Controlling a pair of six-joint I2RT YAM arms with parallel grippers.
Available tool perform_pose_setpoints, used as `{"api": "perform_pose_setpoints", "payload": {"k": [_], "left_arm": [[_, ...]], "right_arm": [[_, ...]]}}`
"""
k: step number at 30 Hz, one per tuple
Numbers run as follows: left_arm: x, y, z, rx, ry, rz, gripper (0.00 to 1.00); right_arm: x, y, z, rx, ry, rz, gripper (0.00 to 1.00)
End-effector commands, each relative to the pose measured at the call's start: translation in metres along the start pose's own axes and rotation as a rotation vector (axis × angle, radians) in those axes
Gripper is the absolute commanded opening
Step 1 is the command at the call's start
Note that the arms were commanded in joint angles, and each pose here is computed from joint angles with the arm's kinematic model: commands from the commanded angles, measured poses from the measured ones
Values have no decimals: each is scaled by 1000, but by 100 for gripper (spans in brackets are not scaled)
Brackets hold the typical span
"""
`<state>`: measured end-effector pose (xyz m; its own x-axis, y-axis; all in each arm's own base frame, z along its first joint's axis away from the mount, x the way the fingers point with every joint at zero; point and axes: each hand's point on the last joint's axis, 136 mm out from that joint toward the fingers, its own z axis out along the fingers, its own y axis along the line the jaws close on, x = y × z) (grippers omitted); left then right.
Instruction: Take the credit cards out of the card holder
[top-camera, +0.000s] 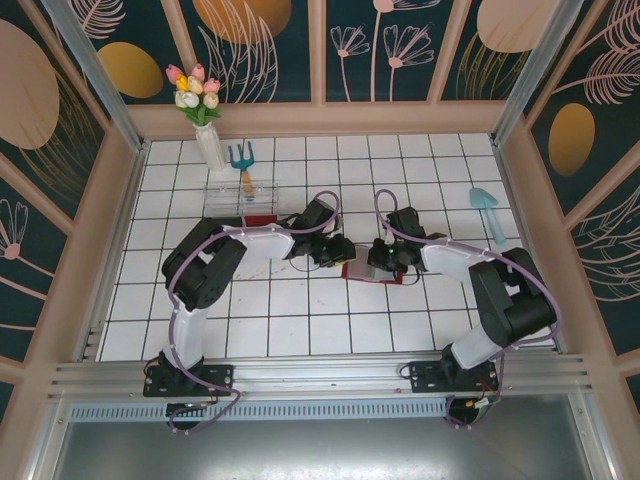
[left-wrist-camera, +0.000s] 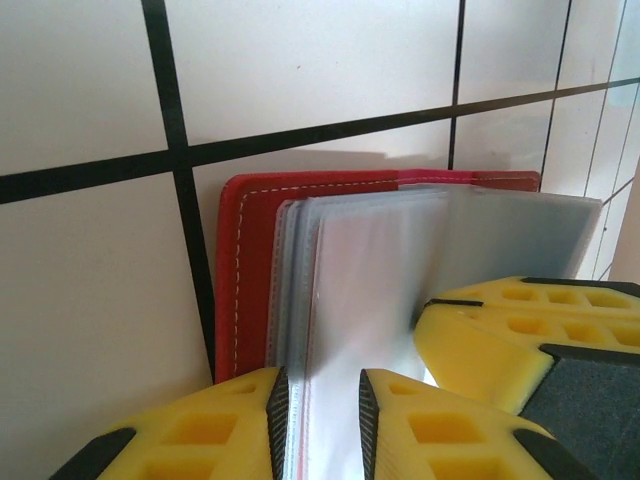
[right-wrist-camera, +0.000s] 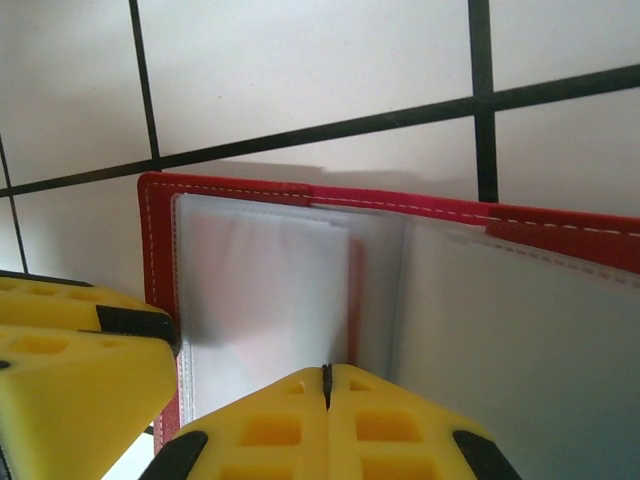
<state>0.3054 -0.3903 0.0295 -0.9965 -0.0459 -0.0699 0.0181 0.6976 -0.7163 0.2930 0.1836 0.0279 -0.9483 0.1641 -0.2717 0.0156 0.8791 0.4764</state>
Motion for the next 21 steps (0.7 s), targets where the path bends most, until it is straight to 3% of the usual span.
{"api": "perform_pose_setpoints", "payload": {"k": [1,8,14,21], "left_arm": [[-1,-6,6,26,15,23,28],[-1,-6,4,20,12,26,28],[-5,-26,-4,80,-6,53,17],[-4,-31,-2,111,7,59,16]], "right_arm": [[8,-7,-2,40,25,-11,0],[13,-17,1,80,39,-2,0],[9,-18,-4,91,14,0,1],[10,-13,-1,59,20,2,1]]}}
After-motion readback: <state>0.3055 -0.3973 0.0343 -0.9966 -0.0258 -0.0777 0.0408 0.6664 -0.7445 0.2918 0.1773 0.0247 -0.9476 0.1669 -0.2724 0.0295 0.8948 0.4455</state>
